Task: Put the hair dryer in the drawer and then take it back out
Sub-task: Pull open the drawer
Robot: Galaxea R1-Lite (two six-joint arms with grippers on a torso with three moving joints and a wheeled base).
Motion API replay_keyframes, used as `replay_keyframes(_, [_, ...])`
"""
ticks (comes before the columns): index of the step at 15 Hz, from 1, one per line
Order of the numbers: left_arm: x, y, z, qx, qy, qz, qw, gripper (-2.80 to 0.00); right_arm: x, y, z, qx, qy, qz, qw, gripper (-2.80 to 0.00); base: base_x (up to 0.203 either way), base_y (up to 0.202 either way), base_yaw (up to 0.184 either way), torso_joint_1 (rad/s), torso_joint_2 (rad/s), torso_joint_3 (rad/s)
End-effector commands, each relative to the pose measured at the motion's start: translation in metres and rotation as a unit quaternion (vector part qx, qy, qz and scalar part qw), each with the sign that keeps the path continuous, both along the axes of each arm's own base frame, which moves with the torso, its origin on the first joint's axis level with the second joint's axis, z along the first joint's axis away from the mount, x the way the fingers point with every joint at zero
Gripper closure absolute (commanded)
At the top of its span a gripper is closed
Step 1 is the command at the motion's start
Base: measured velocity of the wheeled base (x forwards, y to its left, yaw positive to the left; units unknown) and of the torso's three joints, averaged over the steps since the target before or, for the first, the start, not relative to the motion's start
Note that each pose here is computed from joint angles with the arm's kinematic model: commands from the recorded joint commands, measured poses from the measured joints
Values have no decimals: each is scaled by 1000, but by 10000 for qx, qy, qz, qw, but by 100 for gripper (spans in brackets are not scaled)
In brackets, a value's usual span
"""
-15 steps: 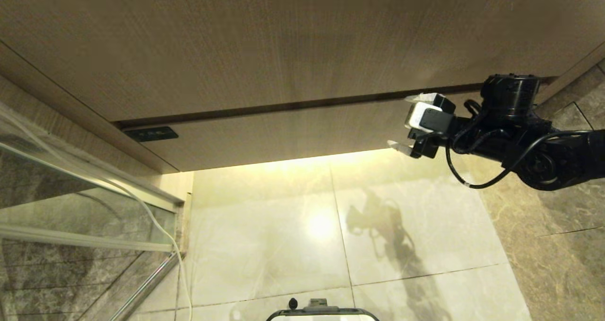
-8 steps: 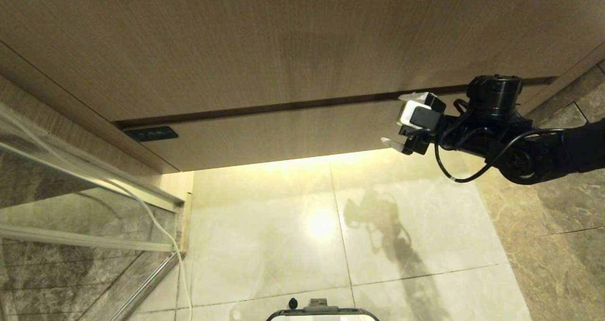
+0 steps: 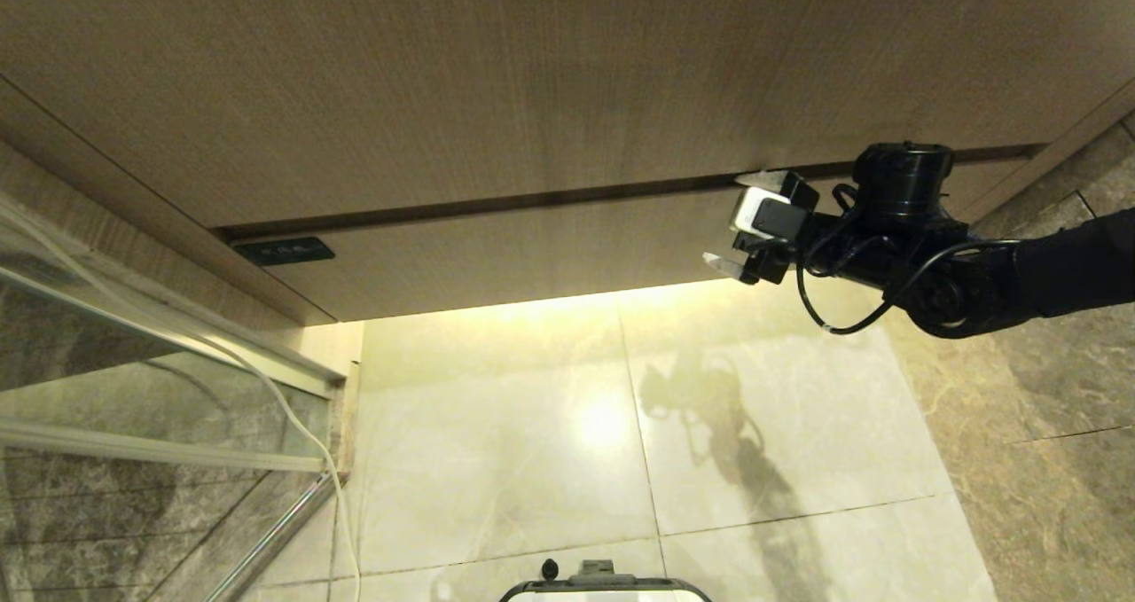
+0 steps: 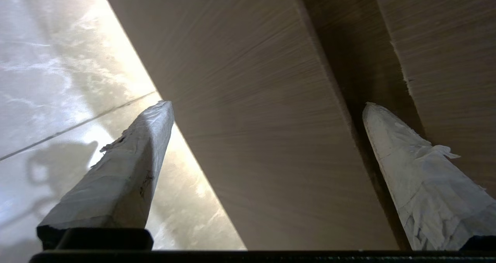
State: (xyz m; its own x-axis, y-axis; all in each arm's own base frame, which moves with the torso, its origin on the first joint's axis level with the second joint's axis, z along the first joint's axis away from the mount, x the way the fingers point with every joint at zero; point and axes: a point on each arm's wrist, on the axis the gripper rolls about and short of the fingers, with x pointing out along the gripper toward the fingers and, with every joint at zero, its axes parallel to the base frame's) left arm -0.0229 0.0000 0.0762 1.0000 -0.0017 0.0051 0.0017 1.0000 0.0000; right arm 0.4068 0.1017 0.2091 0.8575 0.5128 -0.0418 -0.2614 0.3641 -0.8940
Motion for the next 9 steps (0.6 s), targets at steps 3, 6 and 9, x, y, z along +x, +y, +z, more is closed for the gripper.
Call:
replay_keyframes(3, [0, 0, 0, 0, -5, 1, 10000, 0, 14, 5, -4, 75, -287, 29, 9996, -280, 0, 0, 0, 0, 0, 0])
replay_keyframes(6, [0, 0, 0, 0, 3, 1, 10000, 0, 18, 7, -9, 139, -305, 29, 9994, -280, 0, 0, 0, 0, 0, 0])
replay_keyframes(9, [0, 0, 0, 0, 2, 1, 10000, 0, 21, 10, -17, 121, -223, 58, 9997, -280, 0, 0, 0, 0, 0, 0])
